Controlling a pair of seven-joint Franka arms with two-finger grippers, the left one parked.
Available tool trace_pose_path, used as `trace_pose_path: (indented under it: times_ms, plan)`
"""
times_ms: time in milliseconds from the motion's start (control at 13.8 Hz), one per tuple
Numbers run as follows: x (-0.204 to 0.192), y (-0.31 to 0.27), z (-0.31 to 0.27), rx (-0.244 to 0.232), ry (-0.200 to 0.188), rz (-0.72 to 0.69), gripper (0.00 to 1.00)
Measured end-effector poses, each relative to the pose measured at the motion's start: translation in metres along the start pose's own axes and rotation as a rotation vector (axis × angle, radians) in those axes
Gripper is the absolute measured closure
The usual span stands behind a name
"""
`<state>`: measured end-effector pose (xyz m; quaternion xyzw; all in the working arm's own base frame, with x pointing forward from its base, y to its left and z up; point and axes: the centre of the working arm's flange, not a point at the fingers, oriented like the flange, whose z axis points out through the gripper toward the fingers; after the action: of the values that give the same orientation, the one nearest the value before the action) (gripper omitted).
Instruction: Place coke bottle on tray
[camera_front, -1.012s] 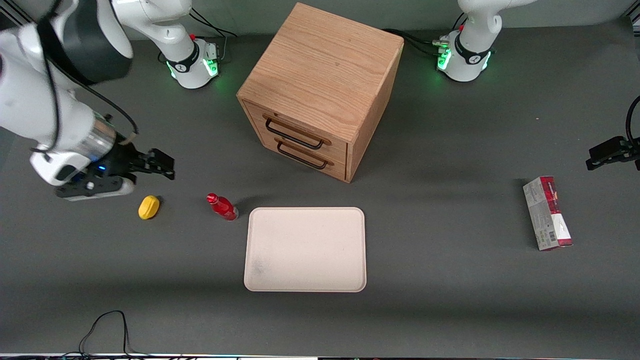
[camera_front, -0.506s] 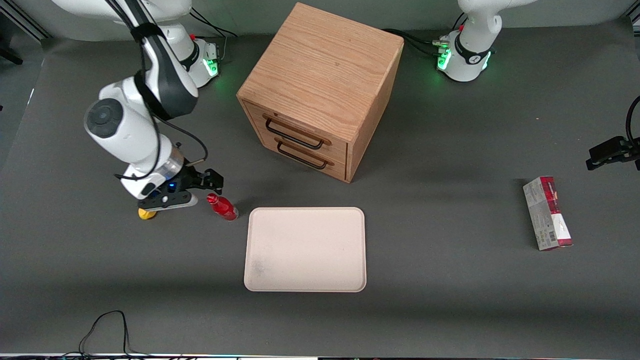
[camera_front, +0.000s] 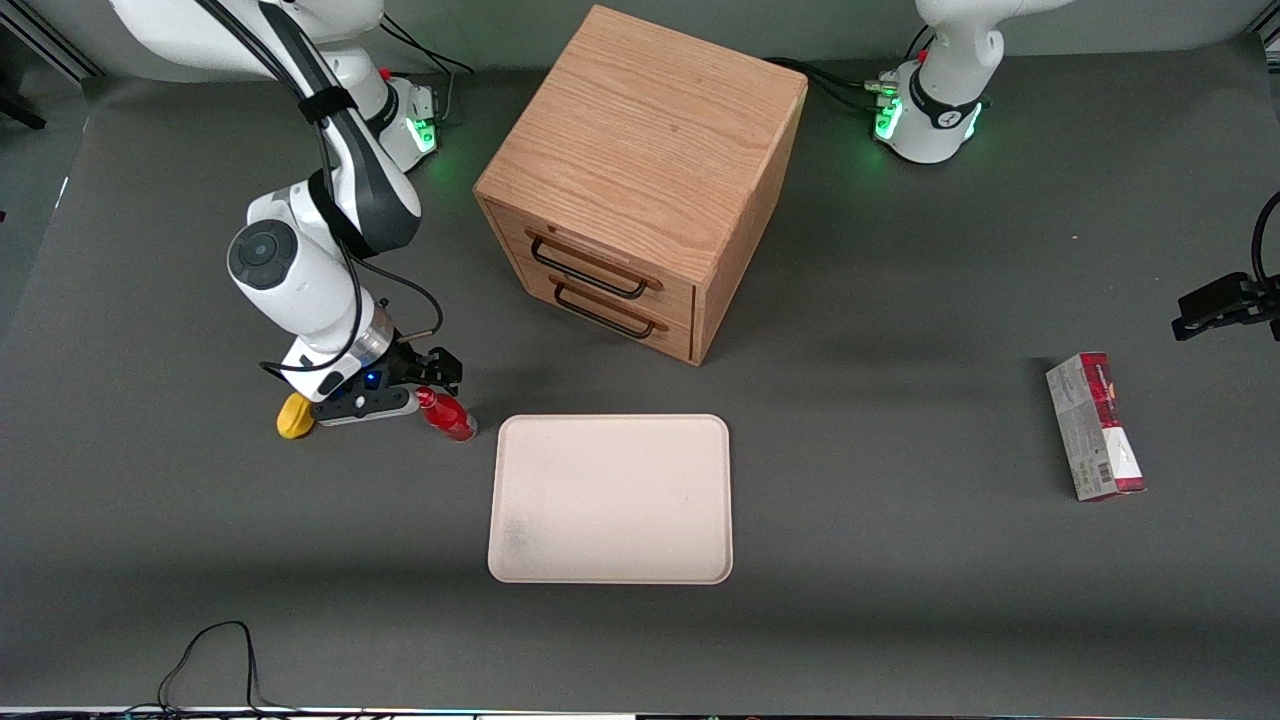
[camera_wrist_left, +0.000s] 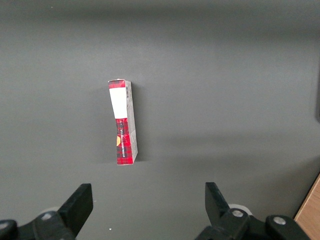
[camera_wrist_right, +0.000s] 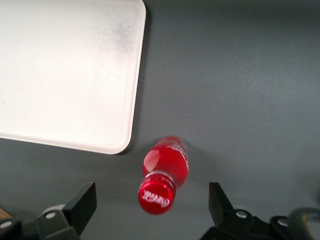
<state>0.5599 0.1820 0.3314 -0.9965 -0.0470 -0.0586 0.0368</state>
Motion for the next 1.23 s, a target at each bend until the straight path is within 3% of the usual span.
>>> trace_pose_path:
  times_ms: [434, 795, 940, 1229]
  plan:
    - [0.000, 0.006, 0.018, -0.005, -0.019, 0.002, 0.67]
    - [0.011, 0.006, 0.003, -0.012, -0.040, 0.005, 0.67]
    - [0.039, 0.004, -0.045, -0.020, -0.069, 0.012, 0.67]
    - [0.079, 0.008, -0.172, -0.044, -0.054, 0.023, 0.67]
